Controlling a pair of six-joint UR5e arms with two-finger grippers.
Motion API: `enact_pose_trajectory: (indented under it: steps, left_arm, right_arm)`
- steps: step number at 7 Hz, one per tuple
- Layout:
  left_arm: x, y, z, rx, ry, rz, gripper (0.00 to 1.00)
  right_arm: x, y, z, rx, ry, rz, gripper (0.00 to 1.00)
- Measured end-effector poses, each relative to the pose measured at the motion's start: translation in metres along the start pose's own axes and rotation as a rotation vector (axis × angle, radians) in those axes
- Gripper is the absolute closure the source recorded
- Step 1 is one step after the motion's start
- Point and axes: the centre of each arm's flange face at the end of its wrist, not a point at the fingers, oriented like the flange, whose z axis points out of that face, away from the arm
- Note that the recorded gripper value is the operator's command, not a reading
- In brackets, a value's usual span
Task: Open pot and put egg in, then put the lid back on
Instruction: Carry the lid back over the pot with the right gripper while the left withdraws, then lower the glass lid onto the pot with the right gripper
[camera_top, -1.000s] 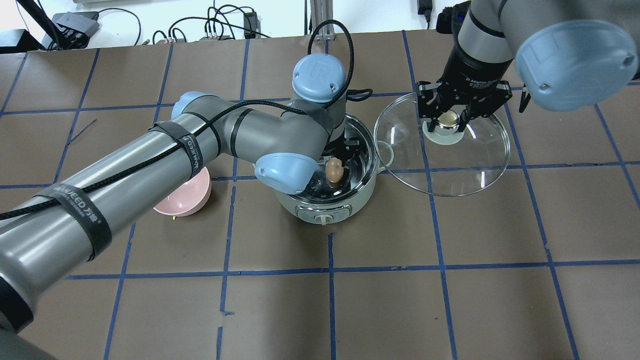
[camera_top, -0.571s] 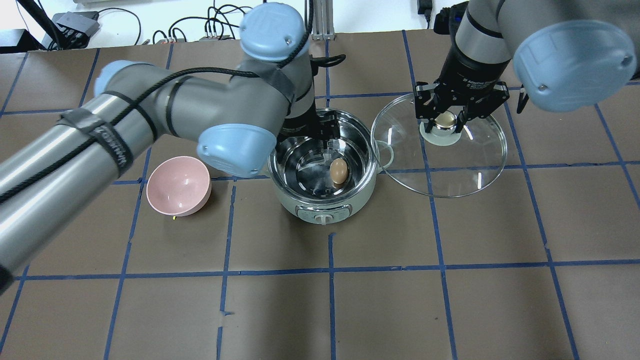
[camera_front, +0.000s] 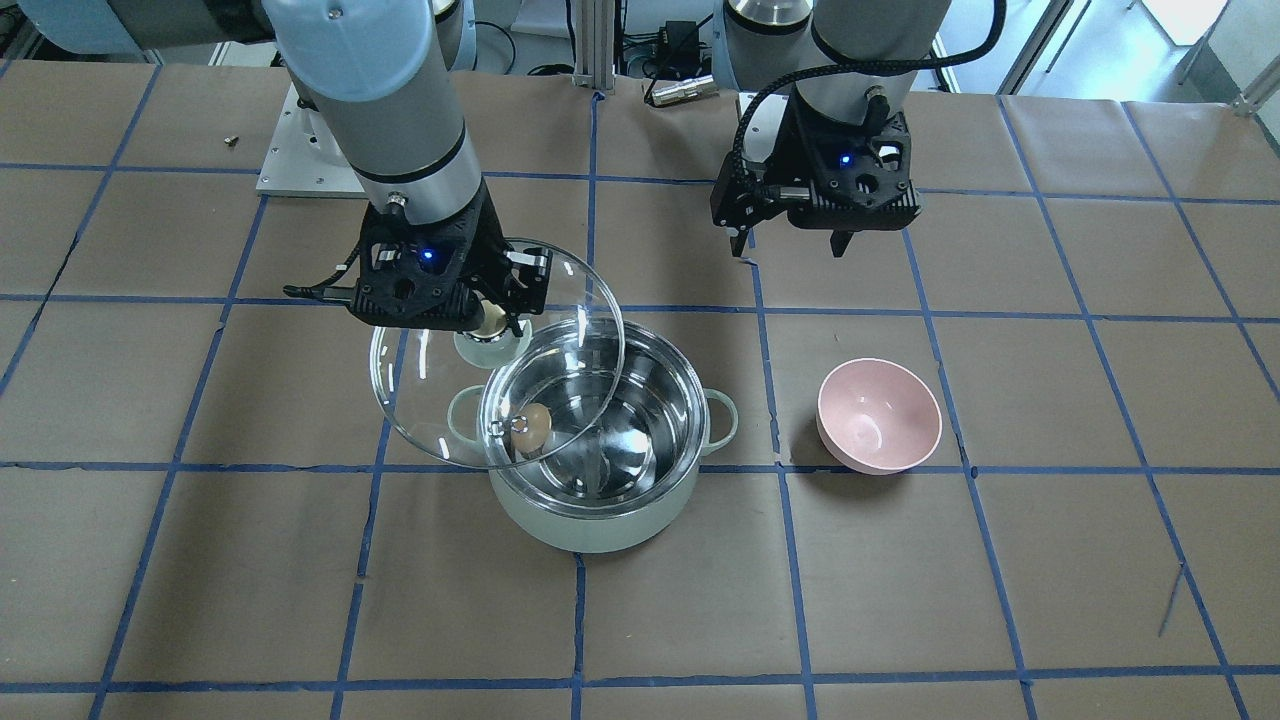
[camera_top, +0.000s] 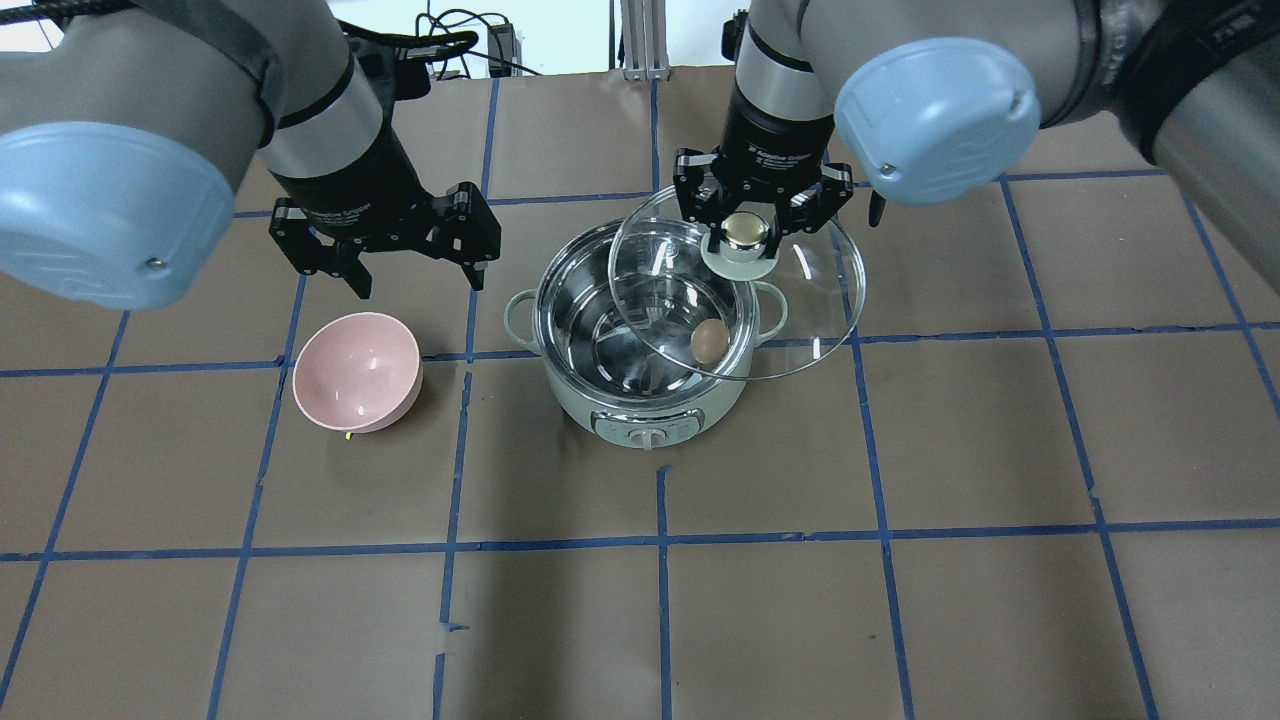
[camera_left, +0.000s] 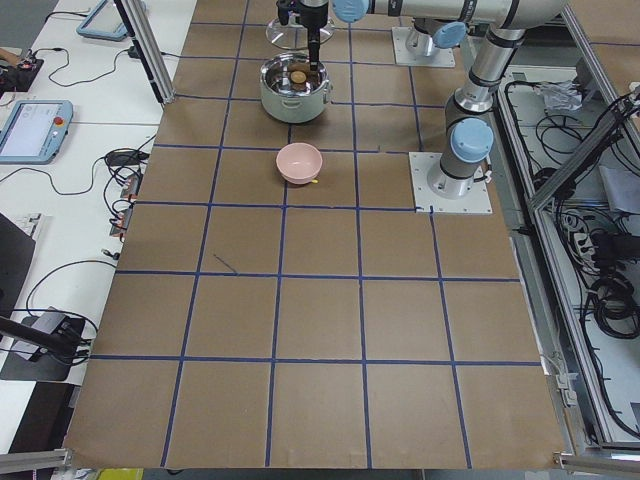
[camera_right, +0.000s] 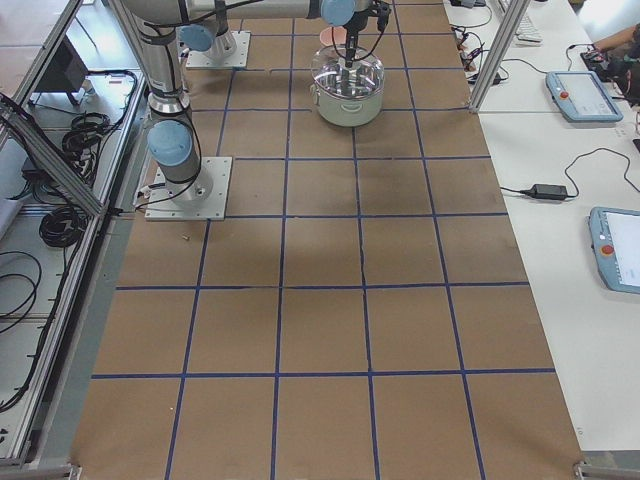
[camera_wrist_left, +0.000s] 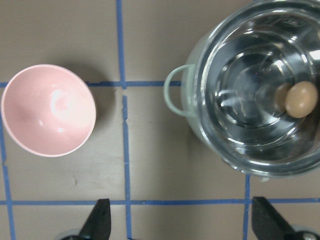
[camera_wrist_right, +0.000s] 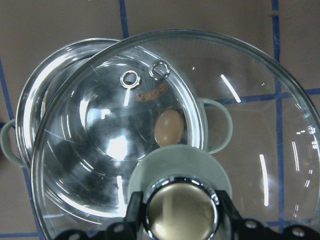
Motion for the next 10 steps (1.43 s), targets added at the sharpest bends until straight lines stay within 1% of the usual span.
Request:
enact_pose_trajectory:
  steps: [2,3,6,10]
  left_arm:
    - [-0.006,-0.003,-0.018,0.004,0.015,-0.013,0.0]
    - [-0.007,-0.002,-0.019,0.003,0.017,-0.012,0.0]
    - [-0.009,0.001,-0.018,0.003,0.012,-0.005,0.0]
    - [-0.01,0.001,-0.017,0.003,0.011,-0.006,0.0]
  right_arm:
    - [-0.018,-0.009,0.013,-0.013,-0.004,0.021,0.73]
    - [-0.028,-0.012,0.025,-0.021,-0.004,0.036,0.73]
    - [-0.072,-0.015,0.06,-0.018,-0.016,0.066,0.73]
    - [-0.082,-0.01,0.078,-0.039,0.001,0.077,0.72]
